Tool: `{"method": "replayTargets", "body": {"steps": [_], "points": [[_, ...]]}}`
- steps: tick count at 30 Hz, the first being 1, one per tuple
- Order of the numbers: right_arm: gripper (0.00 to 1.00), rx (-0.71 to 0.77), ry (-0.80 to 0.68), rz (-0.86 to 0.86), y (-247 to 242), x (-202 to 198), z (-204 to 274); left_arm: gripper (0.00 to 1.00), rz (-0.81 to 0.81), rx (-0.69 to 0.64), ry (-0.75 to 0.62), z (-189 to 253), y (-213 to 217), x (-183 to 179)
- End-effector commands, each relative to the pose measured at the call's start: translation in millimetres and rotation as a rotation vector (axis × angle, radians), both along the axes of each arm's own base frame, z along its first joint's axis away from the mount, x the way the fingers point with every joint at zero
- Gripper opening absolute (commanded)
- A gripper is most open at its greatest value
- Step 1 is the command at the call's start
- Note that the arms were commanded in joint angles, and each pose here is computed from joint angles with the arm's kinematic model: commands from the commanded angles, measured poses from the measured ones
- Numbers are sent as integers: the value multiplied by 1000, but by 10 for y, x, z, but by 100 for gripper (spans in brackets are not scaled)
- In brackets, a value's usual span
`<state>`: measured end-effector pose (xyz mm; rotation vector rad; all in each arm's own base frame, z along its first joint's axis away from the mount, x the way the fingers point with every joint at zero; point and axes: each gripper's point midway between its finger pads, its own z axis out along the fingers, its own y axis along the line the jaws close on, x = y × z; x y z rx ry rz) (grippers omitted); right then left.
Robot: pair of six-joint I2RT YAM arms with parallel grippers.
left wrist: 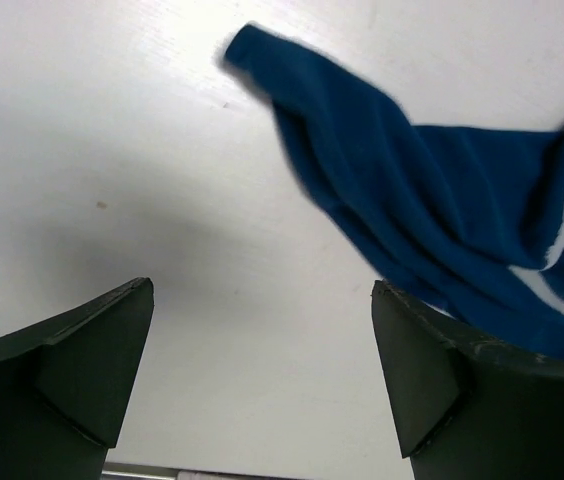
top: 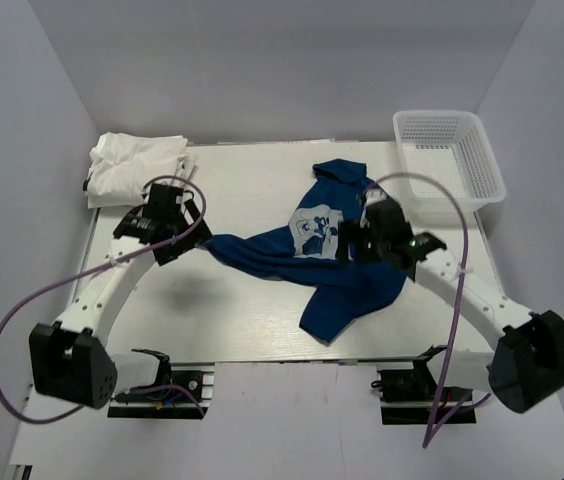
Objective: Fold and stack the t-shirts
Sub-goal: Flatten out the tshirt
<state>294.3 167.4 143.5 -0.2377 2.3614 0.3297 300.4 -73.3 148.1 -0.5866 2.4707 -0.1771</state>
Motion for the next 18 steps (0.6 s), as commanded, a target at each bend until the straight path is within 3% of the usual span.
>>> {"method": "replayTargets", "body": {"steps": [1, 5, 18], "points": [[90, 136, 208, 85, 222, -622, -434, 100, 14, -6, 45, -170, 61, -276], [90, 79, 278, 53, 57, -816, -749, 100, -3, -18, 41, -206, 34, -291], [90, -165, 225, -179, -423, -56, -1202, 100, -35, -77, 31, -300, -37, 77]]}}
